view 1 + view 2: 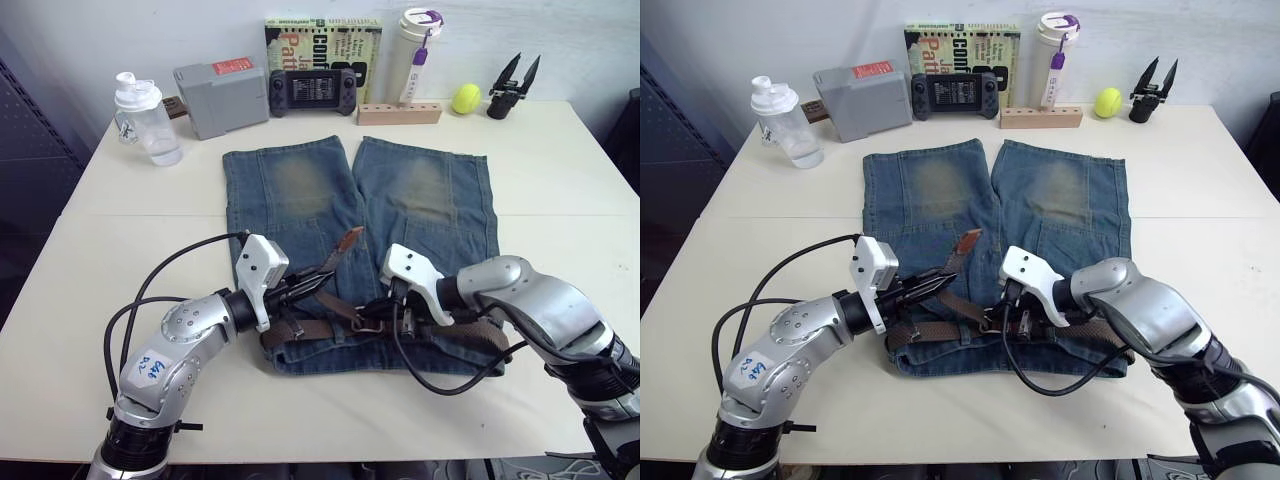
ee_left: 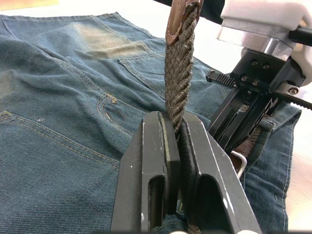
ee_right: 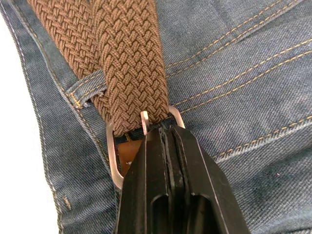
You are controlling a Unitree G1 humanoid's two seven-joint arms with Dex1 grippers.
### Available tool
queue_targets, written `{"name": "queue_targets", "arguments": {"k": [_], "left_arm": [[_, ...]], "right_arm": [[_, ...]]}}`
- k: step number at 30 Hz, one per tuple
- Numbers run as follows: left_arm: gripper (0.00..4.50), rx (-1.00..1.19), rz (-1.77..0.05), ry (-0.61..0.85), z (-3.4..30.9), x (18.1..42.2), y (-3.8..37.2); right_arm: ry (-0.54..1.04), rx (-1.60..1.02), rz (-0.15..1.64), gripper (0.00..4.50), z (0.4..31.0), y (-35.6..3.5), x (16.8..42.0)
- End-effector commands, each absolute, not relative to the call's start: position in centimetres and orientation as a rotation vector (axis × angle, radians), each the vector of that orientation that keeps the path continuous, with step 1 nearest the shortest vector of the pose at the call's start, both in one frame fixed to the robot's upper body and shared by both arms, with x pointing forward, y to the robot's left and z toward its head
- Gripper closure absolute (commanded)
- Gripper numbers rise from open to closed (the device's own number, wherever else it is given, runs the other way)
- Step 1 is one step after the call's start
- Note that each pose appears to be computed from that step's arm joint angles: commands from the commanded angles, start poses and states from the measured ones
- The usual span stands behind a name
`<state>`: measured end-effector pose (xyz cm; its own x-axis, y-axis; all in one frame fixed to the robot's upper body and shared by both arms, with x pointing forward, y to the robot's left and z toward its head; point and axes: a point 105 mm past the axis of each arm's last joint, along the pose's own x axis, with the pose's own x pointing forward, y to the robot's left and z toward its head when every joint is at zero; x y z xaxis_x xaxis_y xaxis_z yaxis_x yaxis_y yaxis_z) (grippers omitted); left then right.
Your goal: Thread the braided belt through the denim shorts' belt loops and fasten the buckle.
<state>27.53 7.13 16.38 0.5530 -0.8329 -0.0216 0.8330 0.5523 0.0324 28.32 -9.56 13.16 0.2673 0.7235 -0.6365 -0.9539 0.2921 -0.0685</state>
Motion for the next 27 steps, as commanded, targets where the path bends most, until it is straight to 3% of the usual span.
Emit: {"name": "queue_targets", "arguments": {"k": [1, 21, 27], "left_arm": [[4.5, 0.062, -0.992, -0.054, 17.6, 27.1, 7.0], [4.5, 0.063, -0.984, -0.056, 17.5, 27.1, 7.0], [4.5, 0.066, -0.983, -0.053, 17.4, 27.1, 7.1]], "right_arm": [[0.571, -0.496, 1.209, 4.45, 12.6, -9.6, 28.0], [0.572, -0.498, 1.24, 4.45, 12.9, -9.5, 28.0], [0.521, -0.484, 1.226, 4.45, 14.8, -9.8, 28.5]]}}
